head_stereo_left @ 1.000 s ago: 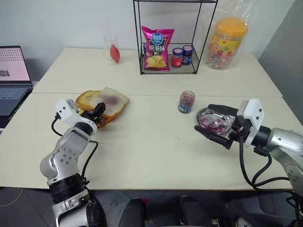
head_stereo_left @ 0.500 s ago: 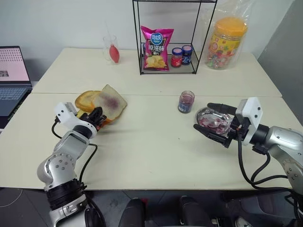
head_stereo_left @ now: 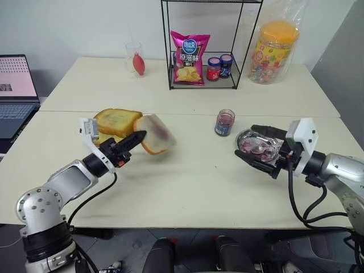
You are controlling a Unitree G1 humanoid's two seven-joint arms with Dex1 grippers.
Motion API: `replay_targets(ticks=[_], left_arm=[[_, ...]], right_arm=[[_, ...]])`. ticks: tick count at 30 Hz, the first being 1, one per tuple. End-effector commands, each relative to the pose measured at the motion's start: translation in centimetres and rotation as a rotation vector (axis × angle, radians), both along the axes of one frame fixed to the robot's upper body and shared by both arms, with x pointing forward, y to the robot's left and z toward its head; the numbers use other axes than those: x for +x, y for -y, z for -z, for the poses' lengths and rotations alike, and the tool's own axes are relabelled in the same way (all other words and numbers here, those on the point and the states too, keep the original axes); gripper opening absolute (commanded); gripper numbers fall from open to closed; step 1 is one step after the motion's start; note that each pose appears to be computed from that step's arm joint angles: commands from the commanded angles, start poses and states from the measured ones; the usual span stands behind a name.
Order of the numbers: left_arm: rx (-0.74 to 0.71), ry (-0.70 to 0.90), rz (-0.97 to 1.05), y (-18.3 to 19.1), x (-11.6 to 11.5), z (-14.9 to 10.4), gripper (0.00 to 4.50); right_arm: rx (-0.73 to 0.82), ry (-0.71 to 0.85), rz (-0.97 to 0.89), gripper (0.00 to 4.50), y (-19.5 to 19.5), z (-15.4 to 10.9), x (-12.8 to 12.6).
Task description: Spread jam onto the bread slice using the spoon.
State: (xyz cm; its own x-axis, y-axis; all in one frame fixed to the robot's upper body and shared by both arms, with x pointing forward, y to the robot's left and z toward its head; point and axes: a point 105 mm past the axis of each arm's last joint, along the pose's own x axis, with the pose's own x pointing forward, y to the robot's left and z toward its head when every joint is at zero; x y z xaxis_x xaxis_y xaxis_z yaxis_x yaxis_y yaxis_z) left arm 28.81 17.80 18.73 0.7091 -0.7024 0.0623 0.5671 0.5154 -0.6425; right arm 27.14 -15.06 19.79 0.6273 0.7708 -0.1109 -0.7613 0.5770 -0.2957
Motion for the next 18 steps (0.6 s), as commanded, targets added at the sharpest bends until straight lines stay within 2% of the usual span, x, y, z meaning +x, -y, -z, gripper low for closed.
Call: replay_targets(ticks=[1,7,9,11,13,18], left_arm=[[-0.032,0.024,0.236,2.5,-2.9,-1.7,0.02],[-0.02,-0.093,0.388,3.7,-5.1,-0.3,0.02],[0.024,-0.167,0.448,4.3,-5.7,1.6,0.02],[0.1,-0.258,0.387,3.8,-4.6,4.7,0.02],[0.24,-0.248,0.284,2.3,-2.6,7.0,0.02],[0.43,-0.117,0.209,-0.2,0.0,7.3,0.02]], right_arm=[[-0.011,0.036,-0.005,4.5,0.6,-1.2,-1.0],[-0.029,-0.032,-0.025,4.5,1.5,-1.0,-2.4],[-0.048,-0.103,-0.066,4.5,1.4,-0.2,-3.5],[-0.063,-0.172,-0.124,4.5,0.8,0.6,-4.7],[-0.073,-0.217,-0.169,4.5,0.2,1.1,-5.7],[-0.107,-0.258,-0.181,4.5,0.4,2.0,-6.6]])
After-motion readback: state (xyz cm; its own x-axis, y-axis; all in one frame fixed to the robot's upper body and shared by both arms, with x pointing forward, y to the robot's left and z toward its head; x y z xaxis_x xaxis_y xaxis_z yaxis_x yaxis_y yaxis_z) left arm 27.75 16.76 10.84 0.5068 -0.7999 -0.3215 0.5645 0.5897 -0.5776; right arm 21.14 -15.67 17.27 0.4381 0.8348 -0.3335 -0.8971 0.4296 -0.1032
